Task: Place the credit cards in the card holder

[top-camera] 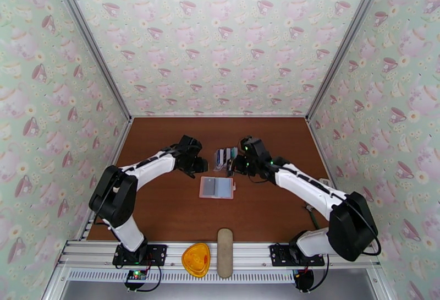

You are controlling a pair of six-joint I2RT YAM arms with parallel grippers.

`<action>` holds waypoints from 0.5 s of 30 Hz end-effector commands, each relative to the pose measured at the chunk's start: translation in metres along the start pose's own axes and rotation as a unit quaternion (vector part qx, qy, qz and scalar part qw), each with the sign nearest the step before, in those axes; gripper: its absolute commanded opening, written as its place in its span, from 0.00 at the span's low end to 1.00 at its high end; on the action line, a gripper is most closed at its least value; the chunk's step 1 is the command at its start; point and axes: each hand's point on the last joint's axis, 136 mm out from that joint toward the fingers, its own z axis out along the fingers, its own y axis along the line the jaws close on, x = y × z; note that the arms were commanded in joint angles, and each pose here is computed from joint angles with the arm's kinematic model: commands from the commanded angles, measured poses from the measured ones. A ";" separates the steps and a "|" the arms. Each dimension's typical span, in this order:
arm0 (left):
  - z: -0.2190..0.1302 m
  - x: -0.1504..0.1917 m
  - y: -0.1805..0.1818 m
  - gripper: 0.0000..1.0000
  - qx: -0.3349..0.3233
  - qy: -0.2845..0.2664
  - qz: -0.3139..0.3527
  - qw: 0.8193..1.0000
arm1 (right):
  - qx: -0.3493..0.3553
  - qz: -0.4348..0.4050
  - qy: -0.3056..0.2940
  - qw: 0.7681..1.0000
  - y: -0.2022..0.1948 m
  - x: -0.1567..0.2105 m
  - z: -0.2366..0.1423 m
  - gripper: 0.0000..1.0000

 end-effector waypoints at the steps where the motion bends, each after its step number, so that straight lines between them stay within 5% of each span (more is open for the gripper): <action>1: -0.008 0.013 -0.004 0.38 0.008 -0.001 0.021 1.000 | -0.081 -0.007 -0.028 0.996 0.034 -0.001 -0.001 0.00; 15: 0.005 0.050 0.005 0.35 0.000 0.032 0.030 0.999 | -0.131 0.022 0.036 0.991 0.014 0.052 0.046 0.00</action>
